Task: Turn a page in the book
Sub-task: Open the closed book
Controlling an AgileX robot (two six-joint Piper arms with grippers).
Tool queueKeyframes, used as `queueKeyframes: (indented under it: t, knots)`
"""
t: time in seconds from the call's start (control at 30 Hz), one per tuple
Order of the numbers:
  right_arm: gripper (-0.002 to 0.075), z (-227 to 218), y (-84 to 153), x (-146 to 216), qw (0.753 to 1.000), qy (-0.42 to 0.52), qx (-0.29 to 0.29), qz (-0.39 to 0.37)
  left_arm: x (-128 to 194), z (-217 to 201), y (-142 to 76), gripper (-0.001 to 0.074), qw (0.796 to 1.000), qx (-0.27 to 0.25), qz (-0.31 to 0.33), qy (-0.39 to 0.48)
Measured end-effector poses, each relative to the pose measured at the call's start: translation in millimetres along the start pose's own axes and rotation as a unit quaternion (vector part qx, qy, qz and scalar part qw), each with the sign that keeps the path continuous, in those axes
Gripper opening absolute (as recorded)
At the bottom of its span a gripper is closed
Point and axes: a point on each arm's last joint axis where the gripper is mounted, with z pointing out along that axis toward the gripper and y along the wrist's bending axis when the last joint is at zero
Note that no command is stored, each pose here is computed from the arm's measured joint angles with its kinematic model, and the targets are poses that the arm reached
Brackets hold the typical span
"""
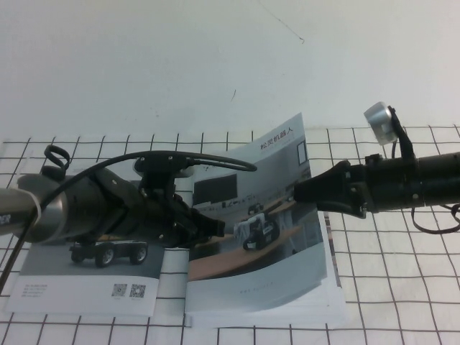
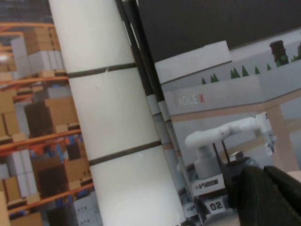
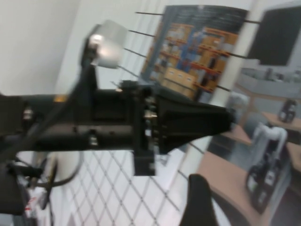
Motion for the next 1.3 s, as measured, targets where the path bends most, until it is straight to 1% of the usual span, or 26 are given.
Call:
queueKeyframes:
  t: [0.13,0.23,0.4,0.5,0.63,0.7,0.77,0.87,0.97,1.1,1.23,1.3]
  knots:
    - [0.0467,-0.2,7.5,-6.6,1.0,0.001,-0.023,-0.005,-0.5,-0.6,-0.1,-0.0002,1.0,0.0,0.003,-0.002]
    - [0.0467,-0.2,11.0,-8.5,0.999,0.001,-0.032,-0.007,-5.3,-8.9,-3.3,-0.0002,1.0,0.001,0.008,-0.018]
    - [0.0467,-1.5,13.8,-9.8,0.999,-0.003,-0.032,-0.003,-21.4,-46.6,-18.9,-0.0002,0.997,0.019,0.021,-0.075]
    - [0.0467,-1.5,14.1,-10.7,0.999,-0.008,-0.034,0.001,-28.5,-82.0,-39.6,-0.0002,0.991,0.043,0.052,-0.118]
    - [0.0467,-1.1,15.1,-11.1,0.999,-0.01,-0.038,0.003,-25.6,-129.1,-76.6,-0.0002,0.975,0.086,0.124,-0.164]
    - [0.0467,-1.2,15.9,-10.8,0.999,-0.009,-0.043,0.003,-19.6,-151.5,-94.8,-0.0002,0.963,0.104,0.168,-0.183]
    - [0.0467,-1.2,16.5,-10.7,0.999,-0.008,-0.046,0.003,-12.5,-166.9,-108.0,-0.0002,0.953,0.119,0.2,-0.192]
    - [0.0467,-1.3,17.1,-10.6,0.999,-0.008,-0.049,0.003,1.7,-180.0,-123.1,-0.0002,0.945,0.15,0.226,-0.183]
    - [0.0467,-1.4,17.8,-10.4,0.999,-0.006,-0.053,0.004,19.4,-176.4,-131.5,-0.0002,0.942,0.167,0.244,-0.159]
    - [0.0467,1.8,21.8,-11.5,0.998,-0.003,-0.059,-0.002,49.3,-159.8,-140.2,-0.0002,0.94,0.168,0.261,-0.139]
    - [0.0467,12.6,37.3,-19.4,0.997,0.004,-0.074,-0.022,85.9,-143.9,-149.4,-0.0003,0.937,0.161,0.277,-0.14]
    - [0.0467,18.4,47.9,-25.2,0.996,0.006,-0.083,-0.041,104.1,-138.5,-152.9,-0.0003,0.936,0.152,0.278,-0.155]
